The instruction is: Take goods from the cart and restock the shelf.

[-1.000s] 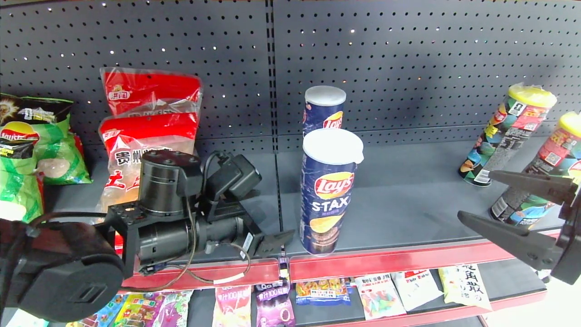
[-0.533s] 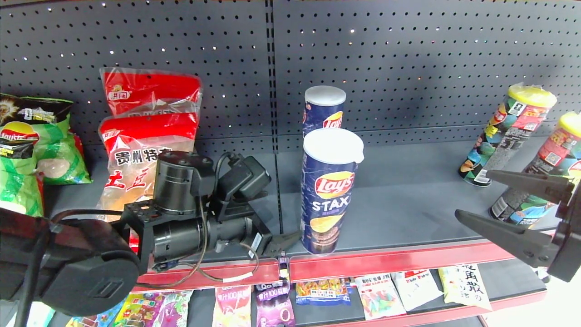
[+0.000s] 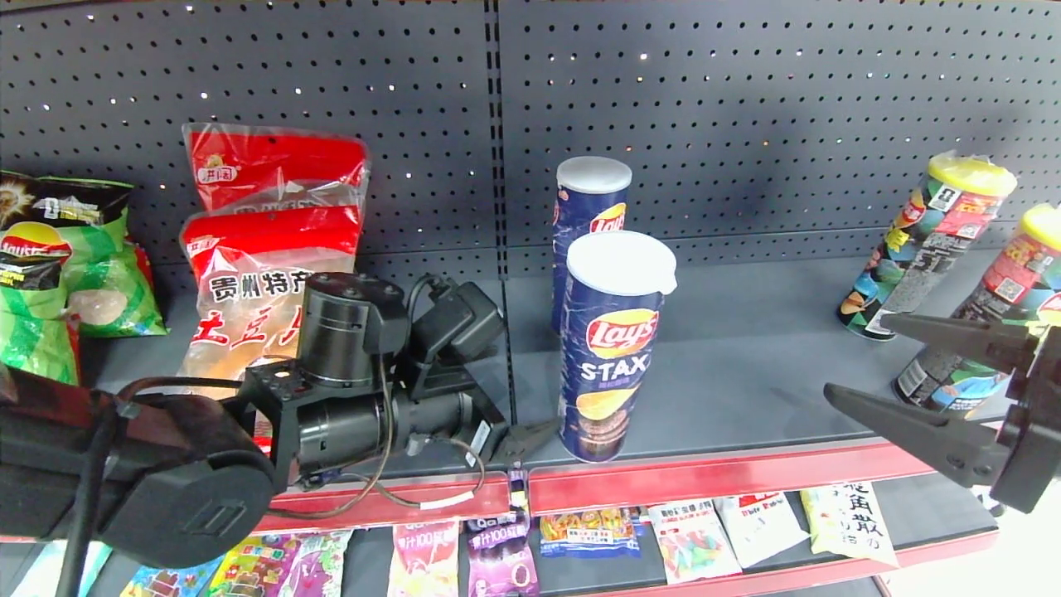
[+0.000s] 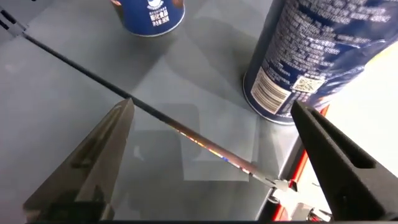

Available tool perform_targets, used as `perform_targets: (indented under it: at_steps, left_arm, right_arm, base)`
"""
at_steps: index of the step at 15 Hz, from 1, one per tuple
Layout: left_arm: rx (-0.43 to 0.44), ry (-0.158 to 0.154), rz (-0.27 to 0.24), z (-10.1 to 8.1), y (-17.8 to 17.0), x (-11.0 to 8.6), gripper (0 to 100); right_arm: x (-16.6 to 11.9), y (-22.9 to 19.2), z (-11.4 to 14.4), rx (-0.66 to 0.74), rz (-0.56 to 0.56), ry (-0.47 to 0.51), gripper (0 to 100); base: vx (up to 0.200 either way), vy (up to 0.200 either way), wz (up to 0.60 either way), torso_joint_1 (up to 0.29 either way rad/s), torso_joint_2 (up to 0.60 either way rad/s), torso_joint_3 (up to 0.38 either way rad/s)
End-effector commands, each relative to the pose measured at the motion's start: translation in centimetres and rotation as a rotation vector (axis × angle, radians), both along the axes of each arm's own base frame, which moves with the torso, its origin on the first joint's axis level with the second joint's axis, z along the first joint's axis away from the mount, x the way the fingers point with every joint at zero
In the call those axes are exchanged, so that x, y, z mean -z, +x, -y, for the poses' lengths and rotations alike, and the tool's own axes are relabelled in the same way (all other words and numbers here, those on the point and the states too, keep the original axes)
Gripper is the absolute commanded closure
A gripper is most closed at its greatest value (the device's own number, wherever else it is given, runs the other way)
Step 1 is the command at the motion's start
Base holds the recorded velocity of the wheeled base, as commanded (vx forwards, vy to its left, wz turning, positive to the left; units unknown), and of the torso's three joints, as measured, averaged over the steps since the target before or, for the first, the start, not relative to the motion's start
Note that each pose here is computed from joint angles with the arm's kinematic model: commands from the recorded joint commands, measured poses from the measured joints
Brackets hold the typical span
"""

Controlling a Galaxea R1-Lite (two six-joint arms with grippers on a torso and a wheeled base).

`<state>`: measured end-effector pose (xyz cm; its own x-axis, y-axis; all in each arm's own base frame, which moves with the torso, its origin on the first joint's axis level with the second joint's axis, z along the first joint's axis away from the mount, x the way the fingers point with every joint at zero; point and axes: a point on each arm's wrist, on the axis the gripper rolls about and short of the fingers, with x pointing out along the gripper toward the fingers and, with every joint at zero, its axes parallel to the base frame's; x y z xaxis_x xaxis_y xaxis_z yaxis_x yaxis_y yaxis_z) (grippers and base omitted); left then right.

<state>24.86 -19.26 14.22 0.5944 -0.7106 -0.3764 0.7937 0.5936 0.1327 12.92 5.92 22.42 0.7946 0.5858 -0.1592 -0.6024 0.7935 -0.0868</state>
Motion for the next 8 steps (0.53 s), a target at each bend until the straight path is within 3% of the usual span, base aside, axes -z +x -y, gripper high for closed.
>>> perform_targets:
  at_steps: [1,3,5,6,8]
  left_arm:
    - [-0.012,-0.005,0.007,-0.4,-0.2,-0.3,0]
    - [-0.047,-0.024,0.032,-1.9,-1.0,-1.5,0]
    - [-0.116,-0.037,0.067,-4.6,-2.9,-2.8,0]
    - [-0.179,-0.052,0.090,-7.4,-5.7,-3.6,0]
    - [-0.294,-0.064,0.093,-11.4,-10.8,-4.1,0]
  right_arm:
    - [0.2,0.1,0.0,-0.002,-0.009,-0.005,0]
    - [0.5,0.0,0.0,-0.003,-0.020,-0.009,0]
    - [1.5,-0.6,0.2,-0.002,-0.040,-0.020,0]
    - [2.3,-2.1,0.8,-0.010,-0.029,-0.017,0]
    - [3.7,-4.8,1.9,-0.007,0.001,-0.005,0]
  base:
    - [0.000,0.000,0.00,0.000,0.00,0.000]
    - [0.000,0.000,0.00,0.000,0.00,0.000]
    - [0.000,0.000,0.00,0.000,0.00,0.000]
    - [0.000,0.000,0.00,0.000,0.00,0.000]
    - [0.000,0.000,0.00,0.000,0.00,0.000]
